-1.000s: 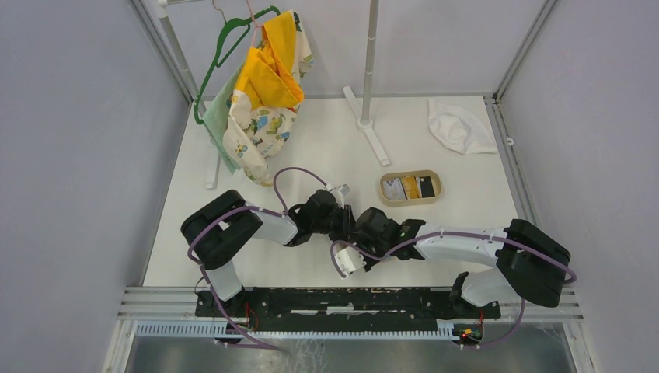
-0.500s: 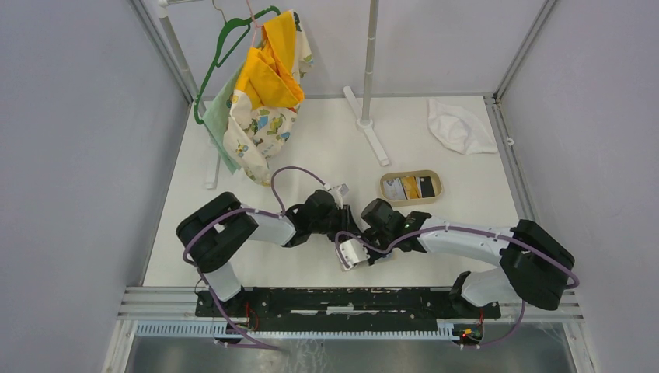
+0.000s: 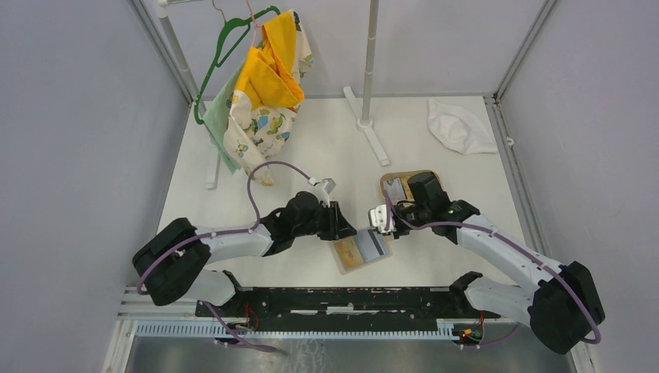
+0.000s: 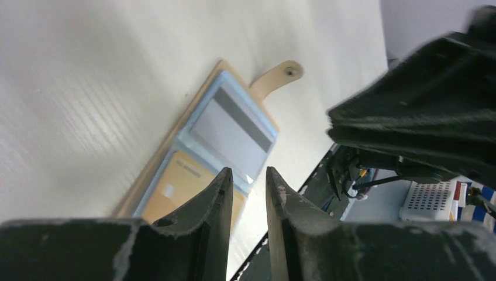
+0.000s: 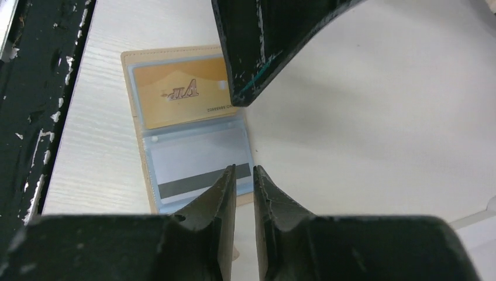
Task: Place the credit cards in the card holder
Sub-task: Insert the credit card into the card holder.
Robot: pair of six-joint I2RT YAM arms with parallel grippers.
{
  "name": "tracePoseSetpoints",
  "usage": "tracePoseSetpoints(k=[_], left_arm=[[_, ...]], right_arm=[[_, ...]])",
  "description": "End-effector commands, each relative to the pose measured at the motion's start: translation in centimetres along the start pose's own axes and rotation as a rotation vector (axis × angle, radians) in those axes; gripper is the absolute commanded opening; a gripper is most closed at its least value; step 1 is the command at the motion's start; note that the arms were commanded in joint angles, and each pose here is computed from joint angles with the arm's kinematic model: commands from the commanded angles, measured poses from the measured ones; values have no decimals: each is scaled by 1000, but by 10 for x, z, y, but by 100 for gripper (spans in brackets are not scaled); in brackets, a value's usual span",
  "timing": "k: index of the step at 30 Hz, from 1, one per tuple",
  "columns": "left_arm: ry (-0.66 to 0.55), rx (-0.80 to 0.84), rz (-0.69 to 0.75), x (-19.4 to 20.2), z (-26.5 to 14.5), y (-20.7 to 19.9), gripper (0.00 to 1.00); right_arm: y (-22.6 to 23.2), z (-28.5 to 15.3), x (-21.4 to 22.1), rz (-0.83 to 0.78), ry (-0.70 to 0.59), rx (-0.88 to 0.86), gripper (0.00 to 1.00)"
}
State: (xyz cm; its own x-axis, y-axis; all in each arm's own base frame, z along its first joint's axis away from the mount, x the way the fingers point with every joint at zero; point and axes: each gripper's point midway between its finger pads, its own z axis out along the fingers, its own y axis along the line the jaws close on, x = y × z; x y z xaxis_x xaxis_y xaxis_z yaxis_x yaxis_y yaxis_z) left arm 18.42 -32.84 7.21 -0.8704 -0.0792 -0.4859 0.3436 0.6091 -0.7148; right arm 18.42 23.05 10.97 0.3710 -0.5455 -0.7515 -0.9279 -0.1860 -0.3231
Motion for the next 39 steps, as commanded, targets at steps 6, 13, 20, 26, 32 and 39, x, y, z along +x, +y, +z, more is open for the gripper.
tracePoseSetpoints(k=[6,13,20,26,32,39], left_arm=[[-238,134,212,-37,-53,-43,32],[-389,157,239,-53,-90,-51,45],[-330,-37,160,-41,-72,-5,95],[-310,163,213,-32,-73,-37,69],[-276,175,212,-21,-68,-32,44],[-227,208,199,-8,-56,-31,29]], right_arm=[[9,3,-4,168,-170,-37,35],[-5,0,17,335,-126,38,39],[0,1,27,452,-54,-5,46],[12,8,33,556,-58,-26,48],[18,18,34,792,-81,-29,48],[17,22,43,921,-43,9,48]])
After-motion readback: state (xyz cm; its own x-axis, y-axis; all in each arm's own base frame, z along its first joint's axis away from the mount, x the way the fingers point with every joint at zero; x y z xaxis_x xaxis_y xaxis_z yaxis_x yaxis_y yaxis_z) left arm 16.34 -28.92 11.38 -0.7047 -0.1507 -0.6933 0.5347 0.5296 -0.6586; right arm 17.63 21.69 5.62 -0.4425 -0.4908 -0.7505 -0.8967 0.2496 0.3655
